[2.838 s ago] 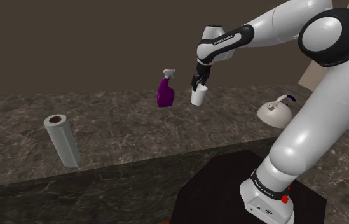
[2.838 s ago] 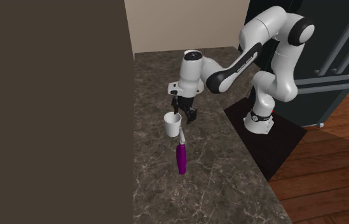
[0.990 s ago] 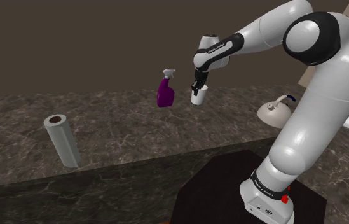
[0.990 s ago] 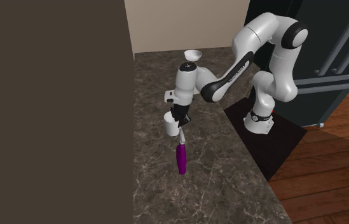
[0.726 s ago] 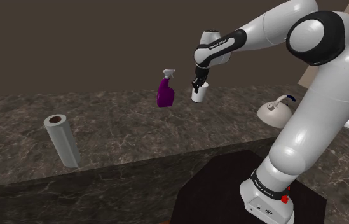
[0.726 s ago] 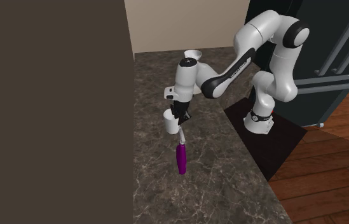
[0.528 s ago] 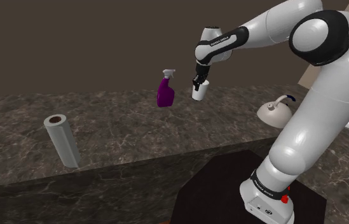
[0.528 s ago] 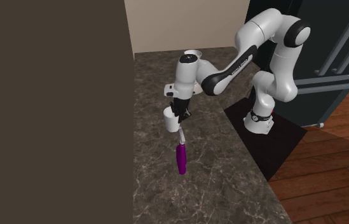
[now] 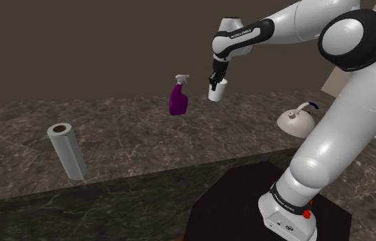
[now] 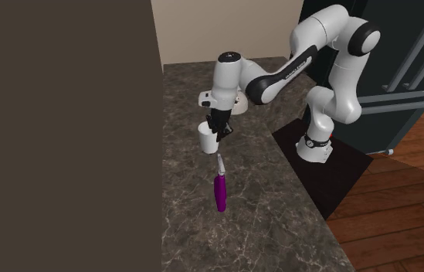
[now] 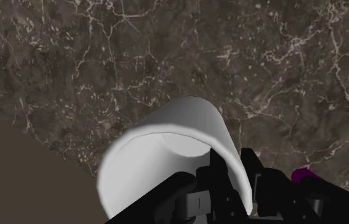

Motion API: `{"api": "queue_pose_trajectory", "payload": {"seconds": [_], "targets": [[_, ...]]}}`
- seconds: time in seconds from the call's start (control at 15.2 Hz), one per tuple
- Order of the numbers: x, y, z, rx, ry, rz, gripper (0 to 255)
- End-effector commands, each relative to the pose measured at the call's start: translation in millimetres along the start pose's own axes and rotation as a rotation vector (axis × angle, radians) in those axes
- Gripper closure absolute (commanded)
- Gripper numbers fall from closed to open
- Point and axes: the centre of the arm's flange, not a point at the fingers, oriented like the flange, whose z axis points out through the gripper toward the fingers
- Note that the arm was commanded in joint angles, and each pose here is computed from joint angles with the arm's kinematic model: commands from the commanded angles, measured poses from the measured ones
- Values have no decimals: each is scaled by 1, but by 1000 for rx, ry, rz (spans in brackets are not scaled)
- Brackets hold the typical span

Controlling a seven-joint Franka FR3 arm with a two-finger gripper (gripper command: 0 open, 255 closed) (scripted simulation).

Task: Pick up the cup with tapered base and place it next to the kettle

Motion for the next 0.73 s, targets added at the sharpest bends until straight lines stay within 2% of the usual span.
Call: {"api": "queue_pose_trajectory", "payload": {"seconds": [0.0, 0.66], "targets": [[0, 0, -9, 0, 0, 0, 255], [3, 5, -62, 0, 0, 0, 255]]}}
